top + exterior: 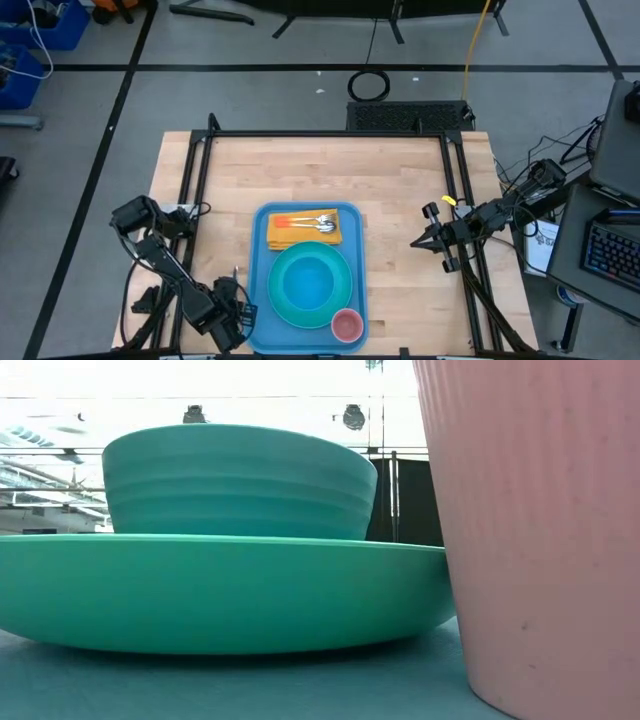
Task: Set up tray
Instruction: Put the yellow knife to the left of the blue plate on the yellow napkin on the blue serving tray
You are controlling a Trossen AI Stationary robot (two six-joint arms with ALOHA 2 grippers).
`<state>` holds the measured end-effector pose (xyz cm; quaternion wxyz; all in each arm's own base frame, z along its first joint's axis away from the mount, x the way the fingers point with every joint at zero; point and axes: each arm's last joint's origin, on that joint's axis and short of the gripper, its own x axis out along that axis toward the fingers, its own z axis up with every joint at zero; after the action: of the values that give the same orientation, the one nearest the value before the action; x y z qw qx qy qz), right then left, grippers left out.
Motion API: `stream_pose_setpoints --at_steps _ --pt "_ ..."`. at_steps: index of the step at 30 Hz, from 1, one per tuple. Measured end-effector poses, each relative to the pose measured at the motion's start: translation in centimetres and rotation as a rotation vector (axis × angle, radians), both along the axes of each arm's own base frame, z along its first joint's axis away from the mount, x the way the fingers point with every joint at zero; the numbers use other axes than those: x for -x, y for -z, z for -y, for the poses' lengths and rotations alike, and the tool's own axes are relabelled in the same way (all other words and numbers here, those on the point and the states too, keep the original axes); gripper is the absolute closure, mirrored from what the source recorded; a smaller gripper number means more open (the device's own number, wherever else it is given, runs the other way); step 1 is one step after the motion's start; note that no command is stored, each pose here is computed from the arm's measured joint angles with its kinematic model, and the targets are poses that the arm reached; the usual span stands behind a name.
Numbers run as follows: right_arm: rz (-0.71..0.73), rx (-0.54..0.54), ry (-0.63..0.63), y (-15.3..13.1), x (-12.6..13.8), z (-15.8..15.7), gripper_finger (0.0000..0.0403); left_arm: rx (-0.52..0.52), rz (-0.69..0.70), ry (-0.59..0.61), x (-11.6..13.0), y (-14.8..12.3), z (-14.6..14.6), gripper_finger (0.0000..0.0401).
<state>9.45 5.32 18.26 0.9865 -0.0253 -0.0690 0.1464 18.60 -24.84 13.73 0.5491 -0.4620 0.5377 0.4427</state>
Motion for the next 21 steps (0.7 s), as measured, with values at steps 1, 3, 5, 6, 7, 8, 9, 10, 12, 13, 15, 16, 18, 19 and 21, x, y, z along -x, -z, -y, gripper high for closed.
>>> stream_pose_setpoints --at_steps 1,3,5,6,7,8,9,10,12,13,15,16,18,19,21 --pt "0.0 0.0 0.0 -0.01 0.0 0.0 0.0403 -0.002 0.001 0.008 0.0 0.02 -0.01 0.0312" --pt "0.0 0.0 0.0 -0.01 0.0 0.0 0.0403 -0.004 0.006 0.021 -0.03 0.01 -0.01 0.0347" --pt "0.0 0.0 0.0 0.0 0.0 0.0 0.0403 -0.009 0.012 0.032 -0.05 0.02 -0.02 0.0356" --pt "0.0 0.0 0.0 -0.01 0.0 0.0 0.0403 -0.013 0.015 0.032 -0.04 0.03 -0.03 0.0356" --pt "0.0 0.0 0.0 -0.01 0.0 0.0 0.0403 -0.016 0.016 0.032 -0.04 0.03 -0.04 0.0356" --pt "0.0 0.0 0.0 -0.01 0.0 0.0 0.0403 -0.019 0.014 0.033 -0.03 0.04 -0.07 0.0356" --pt "0.0 0.0 0.0 -0.01 0.0 0.0 0.0403 -0.022 0.011 0.035 0.0 0.05 -0.1 0.0356" --pt "0.0 0.0 0.0 0.0 0.0 0.0 0.0403 -0.023 0.007 0.035 0.01 0.04 -0.12 0.0356" --pt "0.0 0.0 0.0 -0.01 0.0 0.0 0.0403 -0.028 0.003 0.041 0.1 0.06 -0.13 0.0356" --pt "0.0 0.0 0.0 -0.01 0.0 0.0 0.0403 -0.034 0.006 0.044 0.17 0.07 -0.11 0.0356" --pt "0.001 0.0 0.0 -0.01 0.0 0.0 0.0403 -0.043 0.013 0.055 0.29 0.07 -0.05 0.0356" --pt "0.0 0.0 0.0 -0.01 0.0 0.0 0.0403 -0.043 0.012 0.062 0.33 0.07 -0.03 0.0356" --pt "0.0 0.0 0.0 -0.01 0.0 0.0 0.0403 -0.047 0.012 0.069 0.43 0.07 0.0 0.0356" --pt "0.0 0.0 0.0 0.0 0.0 0.0 0.0403 -0.05 0.012 0.066 0.45 0.07 0.0 0.0356" --pt "0.0 0.0 0.0 0.0 0.0 0.0 0.0403 -0.054 0.005 0.06 0.5 -0.02 -0.06 0.0356"
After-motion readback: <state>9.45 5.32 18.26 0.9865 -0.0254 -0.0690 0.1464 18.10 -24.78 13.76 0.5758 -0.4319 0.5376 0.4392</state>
